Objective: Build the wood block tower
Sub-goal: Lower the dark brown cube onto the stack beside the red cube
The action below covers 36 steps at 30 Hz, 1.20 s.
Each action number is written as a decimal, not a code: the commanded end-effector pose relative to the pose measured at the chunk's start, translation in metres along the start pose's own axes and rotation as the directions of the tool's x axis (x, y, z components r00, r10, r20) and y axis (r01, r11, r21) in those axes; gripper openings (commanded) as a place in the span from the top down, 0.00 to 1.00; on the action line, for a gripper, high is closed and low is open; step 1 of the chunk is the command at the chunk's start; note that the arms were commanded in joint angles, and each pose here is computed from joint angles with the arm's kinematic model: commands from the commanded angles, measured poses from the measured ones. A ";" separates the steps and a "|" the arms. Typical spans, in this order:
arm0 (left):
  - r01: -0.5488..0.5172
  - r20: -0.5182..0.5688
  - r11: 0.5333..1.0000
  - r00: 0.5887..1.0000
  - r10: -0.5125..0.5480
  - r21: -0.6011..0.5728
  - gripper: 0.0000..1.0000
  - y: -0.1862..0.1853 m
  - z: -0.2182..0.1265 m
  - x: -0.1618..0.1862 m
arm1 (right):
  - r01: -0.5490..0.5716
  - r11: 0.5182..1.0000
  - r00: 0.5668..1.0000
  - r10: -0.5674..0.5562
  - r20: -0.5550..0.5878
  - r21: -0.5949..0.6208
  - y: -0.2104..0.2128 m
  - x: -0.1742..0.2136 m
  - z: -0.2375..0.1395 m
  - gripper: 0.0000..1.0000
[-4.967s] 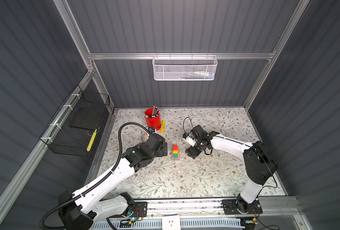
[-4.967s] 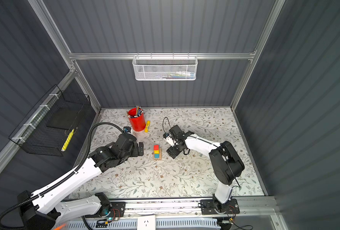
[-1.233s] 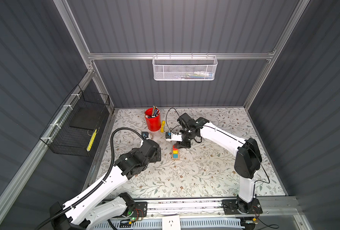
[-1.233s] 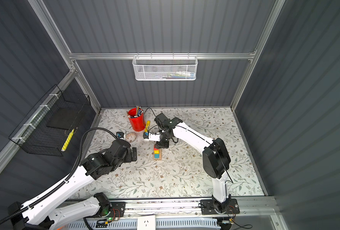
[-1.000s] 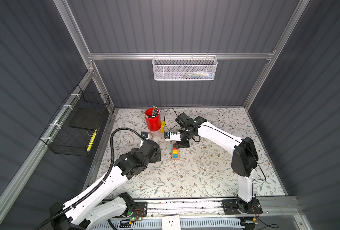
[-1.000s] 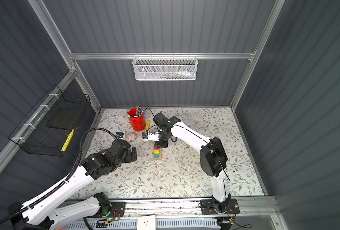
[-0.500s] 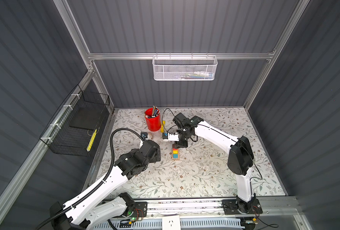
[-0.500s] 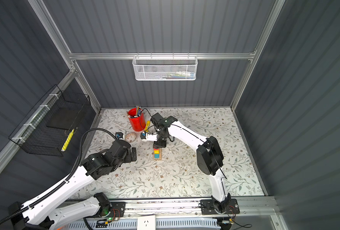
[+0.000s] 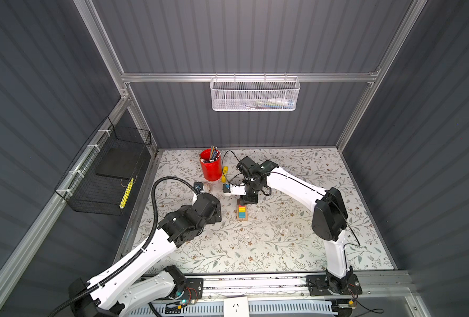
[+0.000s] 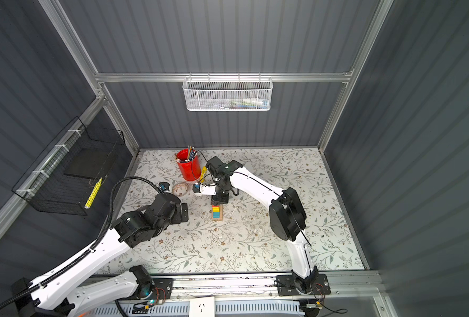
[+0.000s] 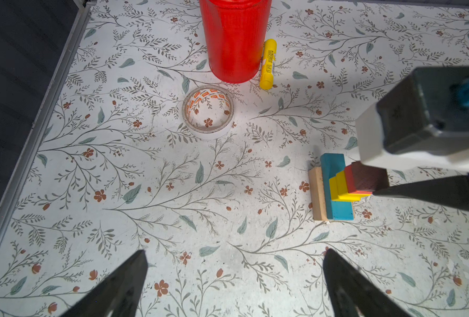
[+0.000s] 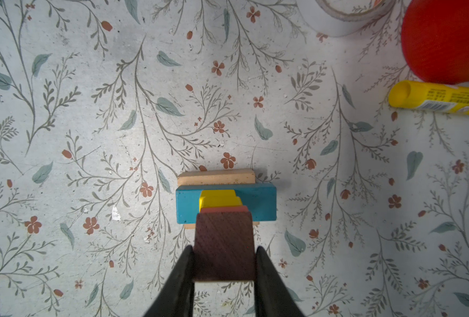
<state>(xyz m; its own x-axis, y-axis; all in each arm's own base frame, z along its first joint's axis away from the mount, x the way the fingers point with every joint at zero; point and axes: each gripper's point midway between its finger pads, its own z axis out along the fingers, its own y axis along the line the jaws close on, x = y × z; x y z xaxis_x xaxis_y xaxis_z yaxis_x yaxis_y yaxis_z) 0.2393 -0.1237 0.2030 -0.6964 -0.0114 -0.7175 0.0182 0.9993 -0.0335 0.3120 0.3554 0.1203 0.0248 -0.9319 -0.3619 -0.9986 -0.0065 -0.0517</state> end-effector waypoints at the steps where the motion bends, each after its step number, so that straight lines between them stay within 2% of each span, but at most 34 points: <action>1: -0.006 -0.013 1.000 1.000 0.006 -0.029 0.00 0.007 0.001 0.006 | -0.011 1.000 1.000 0.011 -0.017 -0.013 0.002 0.000 0.002 0.73; 5: -0.009 -0.015 0.999 1.000 0.008 -0.032 0.01 0.007 0.002 0.007 | -0.008 1.000 1.000 0.008 -0.019 -0.011 0.002 -0.001 0.003 0.72; 13: -0.006 -0.015 1.000 1.000 0.006 -0.027 0.00 0.006 0.002 0.006 | -0.014 1.000 1.000 0.014 -0.009 0.000 0.001 -0.005 -0.001 0.60; 24: -0.005 -0.011 1.000 1.000 0.004 -0.025 0.00 0.006 0.001 0.005 | -0.023 1.000 1.000 0.023 -0.014 0.005 -0.001 -0.006 -0.001 0.58; 36: -0.004 -0.007 1.000 1.000 0.004 -0.025 0.00 0.006 0.001 0.005 | -0.079 0.997 0.997 0.079 -0.003 -0.012 0.002 -0.007 0.002 0.45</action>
<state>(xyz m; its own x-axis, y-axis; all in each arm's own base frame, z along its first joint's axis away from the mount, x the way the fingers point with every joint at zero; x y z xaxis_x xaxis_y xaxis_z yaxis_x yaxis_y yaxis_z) 0.2393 -0.1237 0.2030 -0.6964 -0.0114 -0.7175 0.0182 0.9993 -0.0335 0.3141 0.3603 0.1261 -0.0277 -0.9302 -0.3660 -0.9977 0.0486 -0.0480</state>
